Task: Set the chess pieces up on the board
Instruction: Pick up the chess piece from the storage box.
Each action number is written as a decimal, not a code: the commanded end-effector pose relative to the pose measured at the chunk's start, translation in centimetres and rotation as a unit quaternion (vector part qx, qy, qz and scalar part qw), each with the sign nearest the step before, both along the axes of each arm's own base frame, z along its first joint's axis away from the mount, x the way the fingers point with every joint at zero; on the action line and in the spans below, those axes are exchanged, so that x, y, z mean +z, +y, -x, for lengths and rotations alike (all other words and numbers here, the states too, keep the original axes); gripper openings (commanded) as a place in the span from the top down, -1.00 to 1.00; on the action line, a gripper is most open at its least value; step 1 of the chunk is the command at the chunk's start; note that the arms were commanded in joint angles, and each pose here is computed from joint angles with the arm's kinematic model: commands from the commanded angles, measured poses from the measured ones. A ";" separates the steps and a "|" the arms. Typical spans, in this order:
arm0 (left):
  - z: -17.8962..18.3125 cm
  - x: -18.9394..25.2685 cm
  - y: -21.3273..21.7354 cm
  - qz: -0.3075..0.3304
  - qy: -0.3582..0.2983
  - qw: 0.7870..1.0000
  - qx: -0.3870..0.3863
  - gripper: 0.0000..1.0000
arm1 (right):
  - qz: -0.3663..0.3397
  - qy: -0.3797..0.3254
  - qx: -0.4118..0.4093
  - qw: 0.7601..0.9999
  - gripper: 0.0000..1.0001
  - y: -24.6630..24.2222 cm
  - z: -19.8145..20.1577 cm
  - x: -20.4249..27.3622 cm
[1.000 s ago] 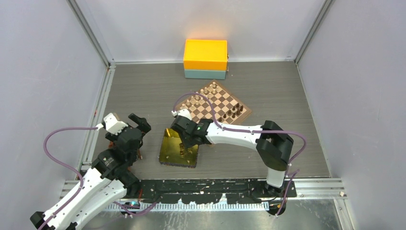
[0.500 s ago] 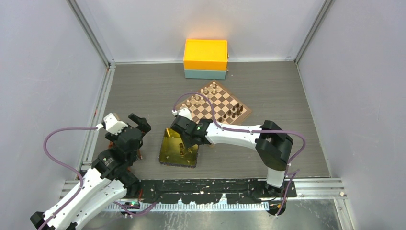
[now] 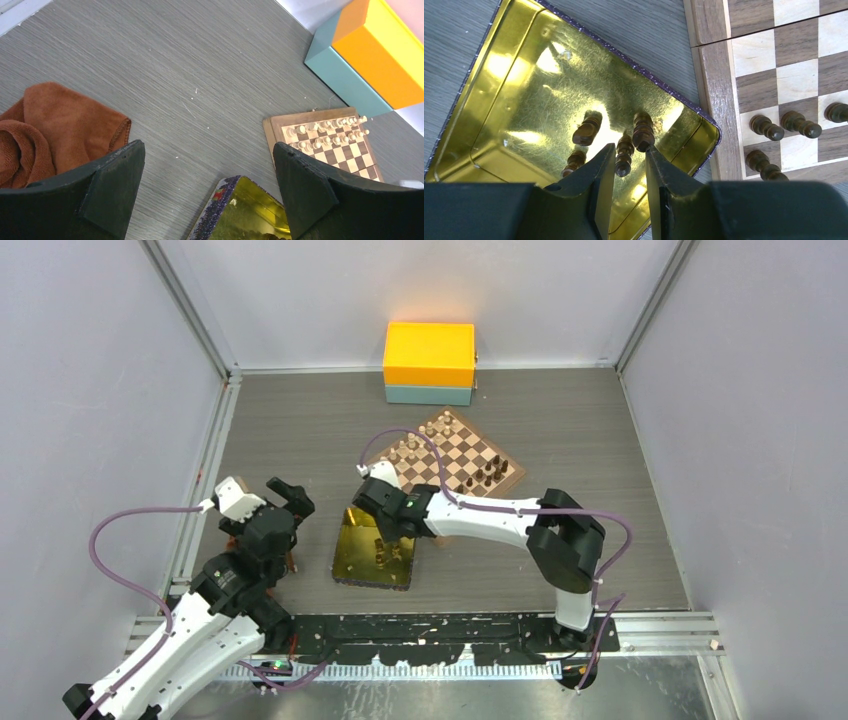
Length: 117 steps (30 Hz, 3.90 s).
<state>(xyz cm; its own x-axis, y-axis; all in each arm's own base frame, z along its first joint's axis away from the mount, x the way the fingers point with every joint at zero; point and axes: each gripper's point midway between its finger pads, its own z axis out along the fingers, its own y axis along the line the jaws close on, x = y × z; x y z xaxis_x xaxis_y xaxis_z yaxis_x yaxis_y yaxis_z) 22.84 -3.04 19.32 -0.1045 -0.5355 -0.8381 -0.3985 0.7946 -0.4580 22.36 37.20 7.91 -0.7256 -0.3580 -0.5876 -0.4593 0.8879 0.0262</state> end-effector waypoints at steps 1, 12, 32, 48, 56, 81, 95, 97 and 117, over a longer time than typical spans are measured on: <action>-0.1 0.6 0.4 0.000 -0.015 1.000 0.012 -0.99 | -0.015 -0.023 -0.017 0.999 0.31 0.5 -1.4 1.5; -0.3 0.3 0.2 -0.002 -0.011 1.000 0.011 -0.99 | -0.012 -0.018 -0.020 1.000 0.31 0.2 -1.7 0.9; -0.4 0.0 0.2 -0.006 -0.010 1.000 0.014 -0.99 | -0.012 0.004 -0.018 1.000 0.68 0.3 -1.9 -0.4; -0.5 -0.1 0.1 -0.006 -0.009 1.000 0.013 -0.99 | -0.024 -0.013 -0.014 1.000 0.98 0.2 -2.1 1.5; -0.5 -0.2 0.0 -0.007 -0.005 1.000 0.011 -0.99 | -0.031 -0.030 -0.012 0.999 0.98 0.1 -2.5 2.8; -0.9 0.1 -0.2 -0.012 -0.004 1.000 0.010 -0.99 | -0.045 -0.059 -0.009 0.997 0.98 0.2 -3.2 5.3; -0.8 -0.1 -0.3 -0.011 -0.002 1.000 0.009 -0.99 | -0.050 -0.067 -0.004 0.997 0.98 0.3 -3.3 5.8; -0.8 -0.2 -0.2 -0.011 -0.001 1.000 0.009 -0.99 | -0.050 -0.067 -0.005 0.996 0.98 0.3 -3.3 5.9; -0.6 -0.3 -0.2 -0.007 -0.002 1.000 0.006 -0.99 | -0.036 -0.128 -0.076 0.988 0.98 -5.4 -4.4 13.0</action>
